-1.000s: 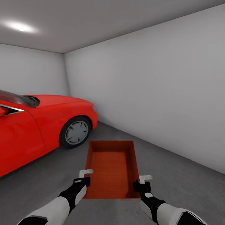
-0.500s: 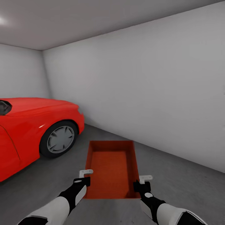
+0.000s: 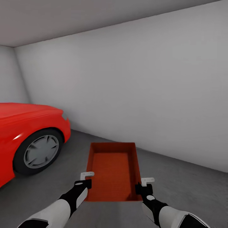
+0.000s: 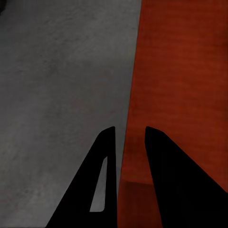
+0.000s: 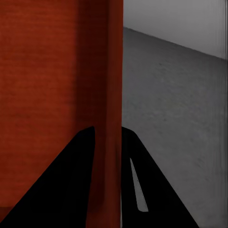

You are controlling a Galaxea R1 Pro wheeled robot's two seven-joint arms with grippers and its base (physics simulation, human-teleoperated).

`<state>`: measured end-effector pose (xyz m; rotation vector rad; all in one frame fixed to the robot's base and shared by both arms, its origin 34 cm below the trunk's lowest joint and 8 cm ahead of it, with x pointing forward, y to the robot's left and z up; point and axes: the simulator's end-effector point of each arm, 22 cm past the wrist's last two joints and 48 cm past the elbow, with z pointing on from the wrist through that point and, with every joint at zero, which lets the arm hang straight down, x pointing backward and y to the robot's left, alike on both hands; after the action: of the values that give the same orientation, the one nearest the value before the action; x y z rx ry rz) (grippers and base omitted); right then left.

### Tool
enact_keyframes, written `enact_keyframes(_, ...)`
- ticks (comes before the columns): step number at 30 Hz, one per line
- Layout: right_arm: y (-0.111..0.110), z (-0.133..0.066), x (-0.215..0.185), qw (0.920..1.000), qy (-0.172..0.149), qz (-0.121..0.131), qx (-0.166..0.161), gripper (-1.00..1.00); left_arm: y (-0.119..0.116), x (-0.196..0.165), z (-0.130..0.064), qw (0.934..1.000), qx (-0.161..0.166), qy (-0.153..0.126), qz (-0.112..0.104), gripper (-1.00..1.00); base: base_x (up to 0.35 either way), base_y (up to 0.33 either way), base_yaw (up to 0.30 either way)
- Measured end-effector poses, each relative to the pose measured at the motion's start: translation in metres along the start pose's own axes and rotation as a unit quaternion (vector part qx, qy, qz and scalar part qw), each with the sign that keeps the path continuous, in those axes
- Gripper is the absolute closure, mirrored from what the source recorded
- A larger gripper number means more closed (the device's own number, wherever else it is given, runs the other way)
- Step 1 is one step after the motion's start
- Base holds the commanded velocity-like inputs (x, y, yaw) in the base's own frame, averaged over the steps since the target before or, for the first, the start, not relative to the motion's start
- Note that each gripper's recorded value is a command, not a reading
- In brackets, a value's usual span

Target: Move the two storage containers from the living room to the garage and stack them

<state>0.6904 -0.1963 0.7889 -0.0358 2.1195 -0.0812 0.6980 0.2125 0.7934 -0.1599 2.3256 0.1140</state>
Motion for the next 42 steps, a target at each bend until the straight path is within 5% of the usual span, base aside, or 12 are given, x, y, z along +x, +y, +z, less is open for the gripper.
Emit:
enact_keyframes(33,-0.0001,0.0,0.0,1.0,0.0,0.001,0.0,1.0,-0.0001,-0.0003,0.0,1.0,0.0,0.0,0.0,1.0,0.316,0.104,-0.283)
enact_keyframes(42,0.0001,0.0,0.0,1.0,0.0,0.0,0.0,1.0,0.0001,-0.0001,0.0,1.0,0.0,0.0,0.0,1.0,0.316,0.103,-0.08)
